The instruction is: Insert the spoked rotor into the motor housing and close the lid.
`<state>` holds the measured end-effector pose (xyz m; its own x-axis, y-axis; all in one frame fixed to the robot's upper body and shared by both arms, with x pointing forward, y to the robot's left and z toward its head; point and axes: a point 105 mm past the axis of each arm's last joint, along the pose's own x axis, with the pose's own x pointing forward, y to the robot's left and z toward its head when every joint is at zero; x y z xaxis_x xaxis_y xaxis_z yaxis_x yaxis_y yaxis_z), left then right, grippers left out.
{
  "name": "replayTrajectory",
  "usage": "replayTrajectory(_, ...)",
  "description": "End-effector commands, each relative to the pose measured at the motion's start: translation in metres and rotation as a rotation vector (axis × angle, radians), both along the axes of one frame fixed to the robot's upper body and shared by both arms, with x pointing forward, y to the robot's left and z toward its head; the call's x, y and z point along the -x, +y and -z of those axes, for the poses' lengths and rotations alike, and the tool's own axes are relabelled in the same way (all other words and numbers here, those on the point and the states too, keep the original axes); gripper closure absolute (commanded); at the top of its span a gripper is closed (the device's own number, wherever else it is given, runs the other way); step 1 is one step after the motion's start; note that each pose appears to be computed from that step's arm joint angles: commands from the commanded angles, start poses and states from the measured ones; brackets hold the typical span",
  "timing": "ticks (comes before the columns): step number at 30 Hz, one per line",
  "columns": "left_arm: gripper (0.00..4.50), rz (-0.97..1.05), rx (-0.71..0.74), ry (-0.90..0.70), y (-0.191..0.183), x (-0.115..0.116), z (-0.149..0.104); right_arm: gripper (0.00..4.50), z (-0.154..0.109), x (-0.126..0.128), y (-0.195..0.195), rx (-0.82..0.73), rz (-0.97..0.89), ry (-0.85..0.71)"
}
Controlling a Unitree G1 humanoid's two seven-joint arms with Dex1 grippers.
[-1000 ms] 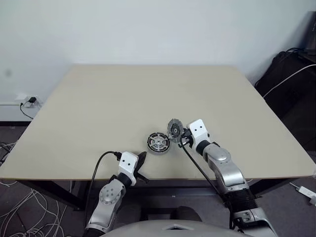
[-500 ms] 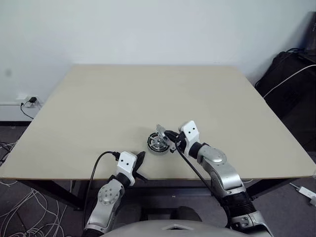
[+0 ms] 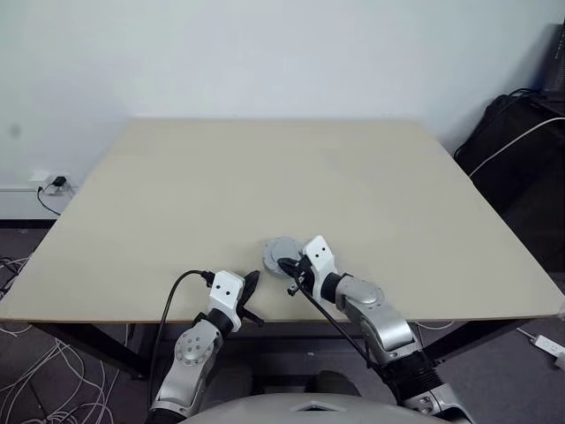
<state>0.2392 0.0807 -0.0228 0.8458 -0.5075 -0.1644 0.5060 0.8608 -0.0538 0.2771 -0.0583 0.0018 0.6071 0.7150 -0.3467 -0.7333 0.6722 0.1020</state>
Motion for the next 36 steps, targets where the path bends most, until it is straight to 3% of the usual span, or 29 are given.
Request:
replayTrajectory(1, 4.5, 0.002, 0.013, -0.063, -0.002, -0.006, -0.016, 4.48, -0.044, -0.011, -0.003, -0.032, -0.062, -0.151)
replayTrajectory(5, 4.5, 0.006, 0.016, -0.065, -0.004, -0.007, -0.018, 3.62, -0.059, -0.019, -0.008, 0.034, -0.141, -0.224)
replayTrajectory(16, 4.5, -0.009, 0.022, -0.075, -0.004, -0.009, -0.023, 0.03, -0.05, -0.034, -0.002, 0.069, -0.295, -0.196)
replayTrajectory(36, 4.5, -0.049, 0.021, -0.082, -0.001, -0.005, -0.027, 0.03, -0.013, -0.05, -0.015, 0.123, -0.27, -0.009)
